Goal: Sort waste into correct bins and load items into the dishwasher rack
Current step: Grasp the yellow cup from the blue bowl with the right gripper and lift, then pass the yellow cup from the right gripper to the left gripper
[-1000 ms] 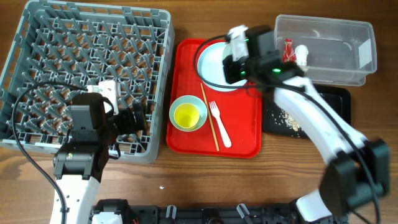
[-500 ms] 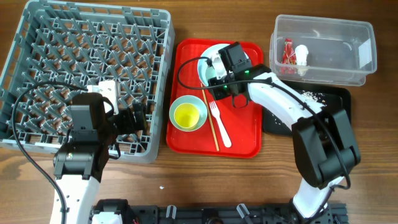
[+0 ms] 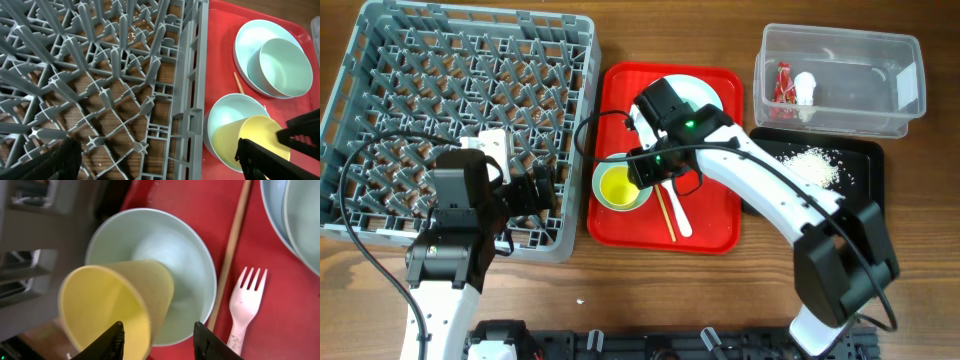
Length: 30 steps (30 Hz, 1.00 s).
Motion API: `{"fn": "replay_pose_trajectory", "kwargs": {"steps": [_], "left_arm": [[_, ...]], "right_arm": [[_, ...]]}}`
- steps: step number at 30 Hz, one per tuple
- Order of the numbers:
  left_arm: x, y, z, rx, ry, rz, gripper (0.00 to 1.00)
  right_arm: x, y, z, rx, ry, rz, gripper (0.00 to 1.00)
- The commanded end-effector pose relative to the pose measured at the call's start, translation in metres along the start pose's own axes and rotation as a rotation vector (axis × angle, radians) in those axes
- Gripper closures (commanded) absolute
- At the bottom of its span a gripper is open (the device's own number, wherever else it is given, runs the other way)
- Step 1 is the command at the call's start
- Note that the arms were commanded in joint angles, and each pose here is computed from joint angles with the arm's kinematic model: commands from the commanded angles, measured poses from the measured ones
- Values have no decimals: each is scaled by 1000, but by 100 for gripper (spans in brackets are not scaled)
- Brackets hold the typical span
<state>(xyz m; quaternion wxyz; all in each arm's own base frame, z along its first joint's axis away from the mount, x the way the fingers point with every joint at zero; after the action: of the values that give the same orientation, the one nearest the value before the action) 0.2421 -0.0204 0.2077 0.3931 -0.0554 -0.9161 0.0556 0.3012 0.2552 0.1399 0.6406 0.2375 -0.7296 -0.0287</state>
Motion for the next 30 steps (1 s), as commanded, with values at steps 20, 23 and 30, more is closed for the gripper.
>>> {"fn": "replay_pose_trajectory", "kwargs": {"steps": [20, 23, 30], "left_arm": [[6, -53, -34, -58, -132, 495, 1], [13, -76, -51, -140, -215, 752, 0], [44, -98, -68, -313, -366, 1023, 0]], "right_arm": [[119, -11, -58, -89, -213, -563, 96], [135, 9, -55, -8, -183, -774, 96], [151, 27, -44, 63, -105, -982, 96]]}}
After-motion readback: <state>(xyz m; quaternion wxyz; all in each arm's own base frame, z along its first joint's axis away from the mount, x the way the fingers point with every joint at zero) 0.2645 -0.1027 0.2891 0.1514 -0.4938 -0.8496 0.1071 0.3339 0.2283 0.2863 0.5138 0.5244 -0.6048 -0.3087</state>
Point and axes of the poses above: each gripper's point midway between its finger pads, its own x axis back along the fingers, its own y axis along the line the jaws close on, z = x × y, the point moved 6 cm from there along x, back along the fingers, and after that the axes turned 6 degrees about -x, right-handed, at the moved point
